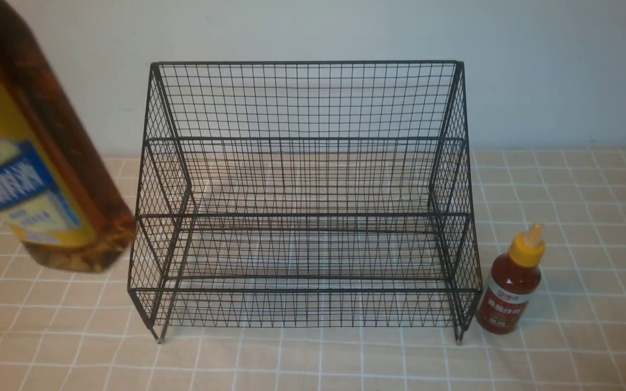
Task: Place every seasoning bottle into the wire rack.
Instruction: Use the left arm to put the condiment bottle back on the shelf, then use the right arm to grab the condiment bottle closest to it
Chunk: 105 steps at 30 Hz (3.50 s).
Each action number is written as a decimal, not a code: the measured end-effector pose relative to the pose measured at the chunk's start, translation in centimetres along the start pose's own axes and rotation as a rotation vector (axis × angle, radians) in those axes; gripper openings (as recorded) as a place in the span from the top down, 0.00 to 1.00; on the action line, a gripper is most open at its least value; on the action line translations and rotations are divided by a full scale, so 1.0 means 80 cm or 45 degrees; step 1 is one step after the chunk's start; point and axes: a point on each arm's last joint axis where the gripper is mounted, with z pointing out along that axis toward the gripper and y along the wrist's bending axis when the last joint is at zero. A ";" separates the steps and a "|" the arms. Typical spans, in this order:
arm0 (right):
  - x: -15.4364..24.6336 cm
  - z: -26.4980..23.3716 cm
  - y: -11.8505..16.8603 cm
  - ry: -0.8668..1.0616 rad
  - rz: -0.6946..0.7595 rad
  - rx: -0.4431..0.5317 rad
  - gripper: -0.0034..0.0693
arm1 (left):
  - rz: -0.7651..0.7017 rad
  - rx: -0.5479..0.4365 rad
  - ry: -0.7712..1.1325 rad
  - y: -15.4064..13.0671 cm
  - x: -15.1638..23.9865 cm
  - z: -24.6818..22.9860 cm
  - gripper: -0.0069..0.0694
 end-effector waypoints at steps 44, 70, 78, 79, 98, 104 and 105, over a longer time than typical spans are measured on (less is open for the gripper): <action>0.000 0.000 0.000 0.000 0.000 0.000 0.97 | -0.042 -0.048 0.221 -0.002 0.125 0.167 0.52; 0.000 0.000 0.000 0.000 0.000 0.000 0.97 | 0.248 0.104 0.463 -0.012 0.137 0.159 0.24; 0.000 0.000 0.000 0.000 0.000 0.000 0.97 | 0.252 0.140 0.282 -0.024 0.076 0.106 0.28; 0.000 0.000 0.000 0.000 0.000 0.000 0.97 | 0.250 0.143 0.288 -0.024 0.077 0.106 0.28; 0.000 0.000 0.000 0.000 0.000 0.000 0.97 | 0.120 0.203 0.767 -0.021 0.115 -0.083 0.92; 0.000 0.000 0.000 0.000 0.000 0.000 0.97 | 0.079 0.208 0.737 -0.016 0.139 -0.128 0.92; 0.000 0.000 0.000 0.000 0.000 0.000 0.97 | 0.079 0.211 0.735 -0.015 0.140 -0.132 0.92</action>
